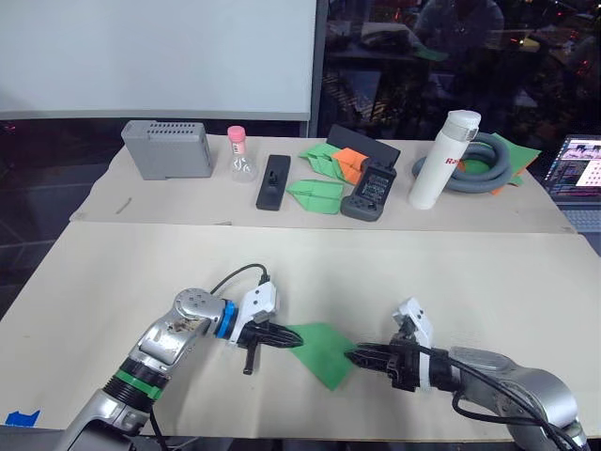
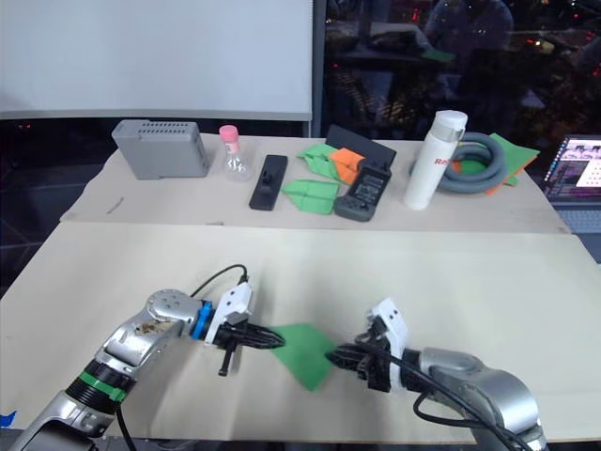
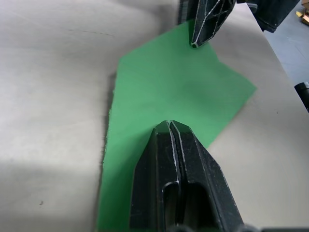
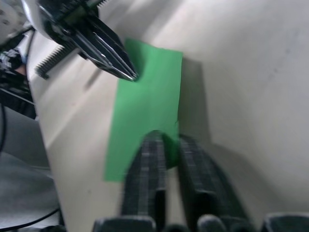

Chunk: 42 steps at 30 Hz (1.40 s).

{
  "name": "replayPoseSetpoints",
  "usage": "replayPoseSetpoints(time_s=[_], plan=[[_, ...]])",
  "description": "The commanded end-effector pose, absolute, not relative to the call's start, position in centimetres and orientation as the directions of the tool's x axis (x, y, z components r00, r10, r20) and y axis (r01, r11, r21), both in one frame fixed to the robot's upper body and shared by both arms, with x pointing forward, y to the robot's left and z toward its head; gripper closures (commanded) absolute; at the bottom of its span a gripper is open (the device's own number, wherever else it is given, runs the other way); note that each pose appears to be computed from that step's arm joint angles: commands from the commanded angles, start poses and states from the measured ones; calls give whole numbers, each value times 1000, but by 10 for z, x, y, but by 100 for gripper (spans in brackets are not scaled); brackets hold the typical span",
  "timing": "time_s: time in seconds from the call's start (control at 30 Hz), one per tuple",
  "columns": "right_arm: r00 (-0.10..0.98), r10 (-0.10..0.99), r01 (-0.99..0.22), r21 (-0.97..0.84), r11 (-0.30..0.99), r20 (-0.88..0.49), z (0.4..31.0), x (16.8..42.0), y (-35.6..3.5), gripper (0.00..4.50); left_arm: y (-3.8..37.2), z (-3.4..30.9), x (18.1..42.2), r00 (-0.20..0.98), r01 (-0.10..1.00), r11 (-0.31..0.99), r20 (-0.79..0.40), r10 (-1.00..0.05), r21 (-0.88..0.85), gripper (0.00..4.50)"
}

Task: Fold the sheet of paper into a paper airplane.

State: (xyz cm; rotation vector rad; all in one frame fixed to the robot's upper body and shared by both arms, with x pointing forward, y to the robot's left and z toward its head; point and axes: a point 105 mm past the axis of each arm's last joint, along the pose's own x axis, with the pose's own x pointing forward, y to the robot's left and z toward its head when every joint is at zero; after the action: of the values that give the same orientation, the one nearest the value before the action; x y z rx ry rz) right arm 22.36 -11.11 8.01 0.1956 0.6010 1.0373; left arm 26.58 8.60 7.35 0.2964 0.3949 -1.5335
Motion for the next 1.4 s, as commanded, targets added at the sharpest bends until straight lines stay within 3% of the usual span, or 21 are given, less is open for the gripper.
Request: replayPoseSetpoints(time_s=[0.03, 0.27, 0.4, 0.6, 0.87, 1.13, 1.4], plan=[[343, 856, -801, 355, 482, -387, 93, 230, -111, 447, 86, 82, 266, 12, 999, 25, -411, -911, -27, 450], [260, 862, -919, 162, 358, -435, 126, 265, -107, 447, 90, 76, 266, 57, 996, 78, -403, -913, -34, 450], [136, 850, -970, 106, 219, -509, 123, 279, -103, 447, 86, 74, 264, 65, 996, 84, -389, -919, -34, 450], [43, 807, -992, 73, 106, -590, 113, 298, -107, 447, 89, 82, 267, 100, 993, 115, -366, -925, -19, 450], [24, 779, -999, 20, 47, -626, 111, 318, -109, 447, 101, 97, 238, 12, 992, 57, -370, -929, -110, 450], [16, 774, -1000, -4, 17, -633, 106, 321, -106, 447, 95, 124, 282, 235, 971, 238, -201, -951, 10, 450], [37, 775, -999, -15, 35, -631, 101, 320, -107, 447, 77, 92, 279, 134, 990, 139, -287, -948, 2, 450]])
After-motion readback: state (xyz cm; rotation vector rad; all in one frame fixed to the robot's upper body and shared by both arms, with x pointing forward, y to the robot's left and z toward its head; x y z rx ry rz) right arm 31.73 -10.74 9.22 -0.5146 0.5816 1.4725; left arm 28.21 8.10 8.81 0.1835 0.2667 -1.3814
